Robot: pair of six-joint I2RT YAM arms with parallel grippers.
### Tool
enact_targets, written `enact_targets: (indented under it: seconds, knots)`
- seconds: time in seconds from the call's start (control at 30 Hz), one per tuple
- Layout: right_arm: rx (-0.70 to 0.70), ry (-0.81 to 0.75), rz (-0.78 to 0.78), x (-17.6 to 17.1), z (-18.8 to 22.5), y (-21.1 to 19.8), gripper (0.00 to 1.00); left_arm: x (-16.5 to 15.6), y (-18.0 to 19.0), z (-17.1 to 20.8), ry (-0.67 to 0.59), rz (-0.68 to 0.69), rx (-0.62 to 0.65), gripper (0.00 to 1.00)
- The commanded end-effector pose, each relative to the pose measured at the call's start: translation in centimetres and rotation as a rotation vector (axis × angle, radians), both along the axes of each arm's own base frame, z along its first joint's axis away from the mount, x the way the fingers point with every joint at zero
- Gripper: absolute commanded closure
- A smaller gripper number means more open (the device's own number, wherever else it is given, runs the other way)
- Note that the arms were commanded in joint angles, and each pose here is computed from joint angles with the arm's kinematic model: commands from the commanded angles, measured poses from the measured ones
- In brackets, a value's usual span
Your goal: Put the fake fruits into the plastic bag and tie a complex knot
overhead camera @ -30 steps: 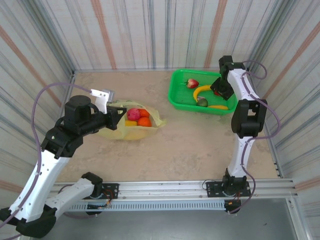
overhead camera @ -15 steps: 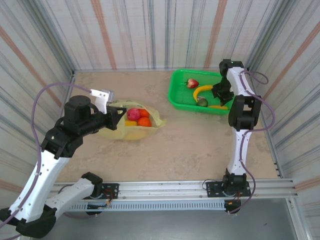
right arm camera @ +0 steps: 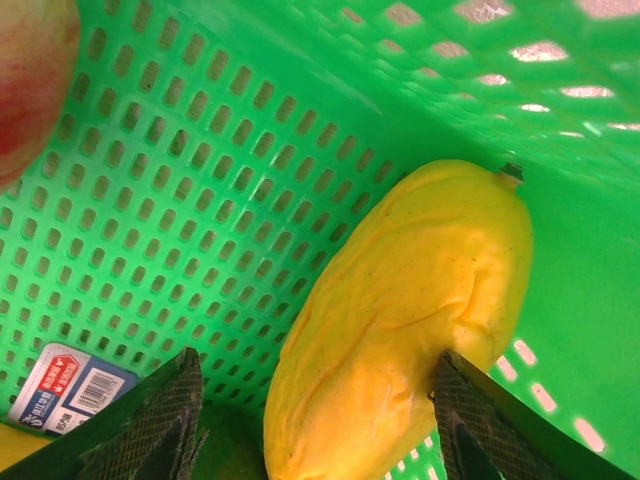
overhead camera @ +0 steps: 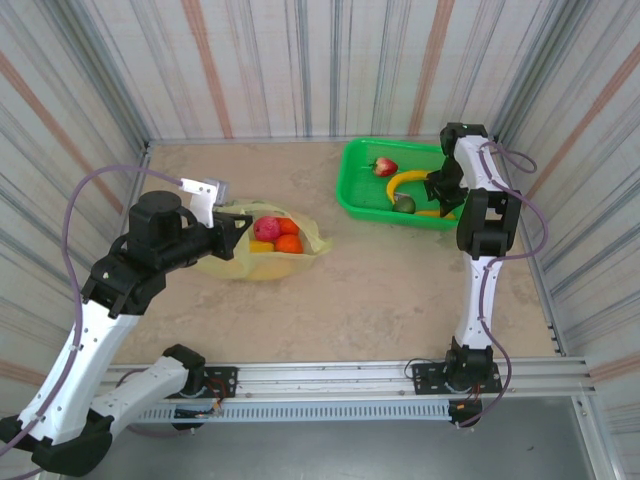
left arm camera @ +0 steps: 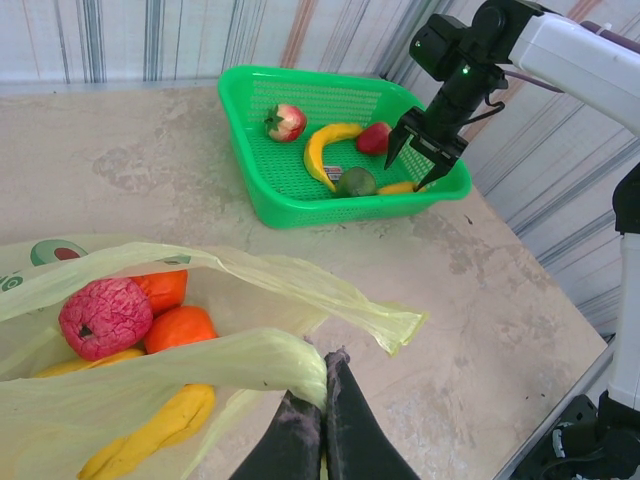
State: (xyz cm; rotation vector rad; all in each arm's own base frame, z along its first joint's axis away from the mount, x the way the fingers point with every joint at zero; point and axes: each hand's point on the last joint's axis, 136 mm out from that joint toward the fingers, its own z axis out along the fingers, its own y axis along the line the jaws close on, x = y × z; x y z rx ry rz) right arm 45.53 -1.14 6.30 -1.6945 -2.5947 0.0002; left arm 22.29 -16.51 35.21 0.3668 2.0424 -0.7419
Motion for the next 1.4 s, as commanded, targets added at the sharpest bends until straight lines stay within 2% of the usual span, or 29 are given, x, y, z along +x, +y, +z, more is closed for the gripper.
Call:
enact_targets:
  seconds: [0.0,0.1,0.27,0.4,0.57,0.83,0.97,1.1,1.37]
  knots:
    - [0.043,0.065,-0.022,0.0,-4.6,0.0,0.35,-0.4,0.6,1.1,-0.032,0.010,0.007,1.00]
    - [0.063,0.033,0.004,0.9,-4.7,0.4,0.33,-0.4,0.6,1.1,-0.034,0.009,0.006,1.00]
    - [0.094,-0.154,0.081,4.0,-1.8,1.2,0.36,-0.3,0.6,1.1,-0.033,0.010,0.007,1.00]
    - [0.009,-0.266,0.089,5.2,2.1,-0.3,0.37,-0.2,0.5,1.1,-0.035,0.011,0.008,1.00]
    - [-0.031,-0.321,0.090,5.3,5.7,-1.3,0.38,-0.2,0.6,1.2,-0.042,0.015,0.010,1.00]
    - [0.028,-0.229,-0.009,2.5,6.3,-0.3,0.35,-0.1,0.7,1.2,-0.049,0.013,0.017,1.00]
    - [0.111,-0.154,-0.117,1.3,4.3,0.8,0.27,-0.2,0.7,1.4,-0.051,0.011,0.017,1.00]
    - [0.169,-0.080,-0.160,0.7,2.4,1.7,0.21,-0.3,0.8,1.3,-0.054,0.015,0.023,1.00]
    - [0.123,0.082,-0.222,-0.8,-0.4,0.7,0.21,-0.1,0.8,1.0,-0.050,0.019,0.028,1.00]
